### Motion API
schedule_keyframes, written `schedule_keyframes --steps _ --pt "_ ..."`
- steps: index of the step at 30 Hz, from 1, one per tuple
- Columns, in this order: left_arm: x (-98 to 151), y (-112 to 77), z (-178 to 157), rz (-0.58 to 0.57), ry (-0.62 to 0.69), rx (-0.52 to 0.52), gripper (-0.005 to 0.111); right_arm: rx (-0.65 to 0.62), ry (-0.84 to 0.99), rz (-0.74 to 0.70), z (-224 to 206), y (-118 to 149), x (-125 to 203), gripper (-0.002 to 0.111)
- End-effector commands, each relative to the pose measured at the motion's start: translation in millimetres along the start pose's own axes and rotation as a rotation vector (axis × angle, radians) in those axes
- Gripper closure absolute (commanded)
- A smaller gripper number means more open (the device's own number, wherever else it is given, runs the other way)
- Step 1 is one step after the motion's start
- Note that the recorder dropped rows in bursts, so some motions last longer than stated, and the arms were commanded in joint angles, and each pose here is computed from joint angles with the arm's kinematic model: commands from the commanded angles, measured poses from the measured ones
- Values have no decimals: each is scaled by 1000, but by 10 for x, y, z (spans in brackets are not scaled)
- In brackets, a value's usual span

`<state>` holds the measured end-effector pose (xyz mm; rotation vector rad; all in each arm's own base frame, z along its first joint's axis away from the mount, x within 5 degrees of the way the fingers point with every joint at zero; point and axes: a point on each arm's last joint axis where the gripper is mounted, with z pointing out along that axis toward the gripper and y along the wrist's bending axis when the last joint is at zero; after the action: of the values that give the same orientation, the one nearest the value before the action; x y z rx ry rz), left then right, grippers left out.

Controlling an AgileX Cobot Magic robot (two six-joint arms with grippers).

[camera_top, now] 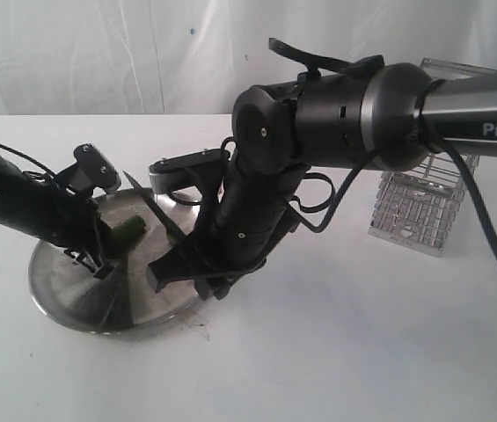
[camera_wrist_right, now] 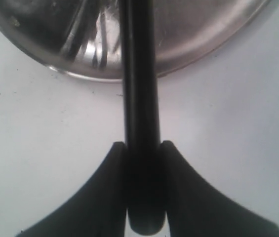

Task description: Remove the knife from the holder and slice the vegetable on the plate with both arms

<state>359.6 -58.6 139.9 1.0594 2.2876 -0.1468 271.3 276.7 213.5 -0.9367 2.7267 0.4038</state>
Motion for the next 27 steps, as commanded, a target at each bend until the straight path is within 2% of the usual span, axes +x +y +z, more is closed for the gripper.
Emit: schedule_keyframes --steps 1,4,7,10,14,21,27 --pt "-5 -235 -85 132 -4 232 106 42 -46 18 -40 -42 -49 108" --pt "11 -265 -66 147 -2 268 106 76 -49 37 -42 -73 -51 108" --pt "15 -233 -51 142 3 231 106 80 -37 44 -42 -76 -40 108" --pt "11 -194 -43 82 6 187 103 82 -37 43 -42 -78 -40 108" --pt "12 -133 -34 -4 15 120 91 82 -35 43 -42 -78 -39 108" --pt "12 -130 -33 -26 17 116 77 82 -35 43 -42 -78 -39 108" --pt "-11 -131 -70 -28 8 114 49 82 -35 43 -42 -78 -39 108"
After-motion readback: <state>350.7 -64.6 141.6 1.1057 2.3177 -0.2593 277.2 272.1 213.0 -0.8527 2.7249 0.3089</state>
